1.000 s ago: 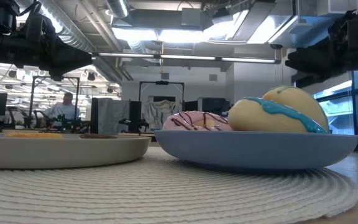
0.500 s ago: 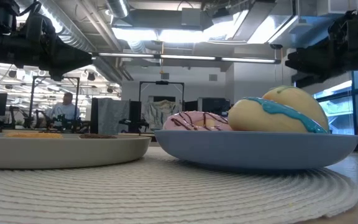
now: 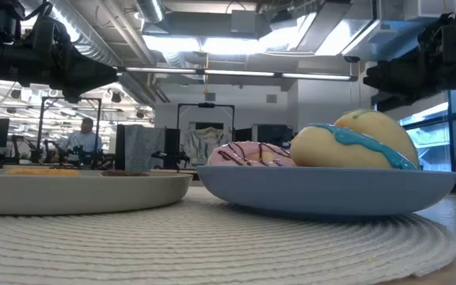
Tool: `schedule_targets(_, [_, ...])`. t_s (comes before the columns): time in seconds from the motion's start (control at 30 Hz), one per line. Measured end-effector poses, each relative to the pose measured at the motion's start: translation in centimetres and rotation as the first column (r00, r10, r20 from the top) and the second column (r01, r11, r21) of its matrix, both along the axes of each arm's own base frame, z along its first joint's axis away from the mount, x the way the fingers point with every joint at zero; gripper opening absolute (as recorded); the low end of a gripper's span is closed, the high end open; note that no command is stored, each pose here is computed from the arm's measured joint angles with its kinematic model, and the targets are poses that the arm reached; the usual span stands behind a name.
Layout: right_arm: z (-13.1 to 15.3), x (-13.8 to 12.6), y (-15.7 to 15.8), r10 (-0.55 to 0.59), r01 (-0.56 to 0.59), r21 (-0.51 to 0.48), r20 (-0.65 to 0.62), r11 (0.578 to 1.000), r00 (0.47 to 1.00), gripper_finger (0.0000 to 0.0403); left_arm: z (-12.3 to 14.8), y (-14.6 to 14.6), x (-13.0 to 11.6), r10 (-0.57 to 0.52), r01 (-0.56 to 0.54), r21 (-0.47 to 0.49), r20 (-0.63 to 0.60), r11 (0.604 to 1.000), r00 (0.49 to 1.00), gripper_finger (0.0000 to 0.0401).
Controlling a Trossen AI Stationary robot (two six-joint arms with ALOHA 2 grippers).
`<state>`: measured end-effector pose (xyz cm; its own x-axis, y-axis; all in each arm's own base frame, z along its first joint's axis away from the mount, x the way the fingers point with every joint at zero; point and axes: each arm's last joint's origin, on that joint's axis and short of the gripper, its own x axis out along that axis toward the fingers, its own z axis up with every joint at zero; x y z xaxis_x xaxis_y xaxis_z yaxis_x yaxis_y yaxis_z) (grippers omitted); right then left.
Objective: Pick & Place donuts
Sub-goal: Return to Home Position
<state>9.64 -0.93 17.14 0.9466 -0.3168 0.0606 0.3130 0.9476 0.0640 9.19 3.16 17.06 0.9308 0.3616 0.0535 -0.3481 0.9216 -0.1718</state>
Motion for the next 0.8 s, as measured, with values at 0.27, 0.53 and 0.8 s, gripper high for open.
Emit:
schedule_targets(0.27, [0.0, 0.0, 0.0, 0.0, 0.0, 0.0, 0.0, 1.0, 1.0, 0.0165, 0.0, 0.0, 0.0, 0.0, 0.0, 0.0, 0.0, 1.0, 1.0, 0.0106])
schedule_targets(0.53, [0.0, 0.0, 0.0, 0.0, 0.0, 0.0, 0.0, 1.0, 1.0, 0.0165, 0.0, 0.0, 0.0, 0.0, 0.0, 0.0, 0.0, 1.0, 1.0, 0.0103])
schedule_targets(0.8, [0.0, 0.0, 0.0, 0.0, 0.0, 0.0, 0.0, 1.0, 1.0, 0.0165, 0.0, 0.0, 0.0, 0.0, 0.0, 0.0, 0.0, 1.0, 1.0, 0.0102])
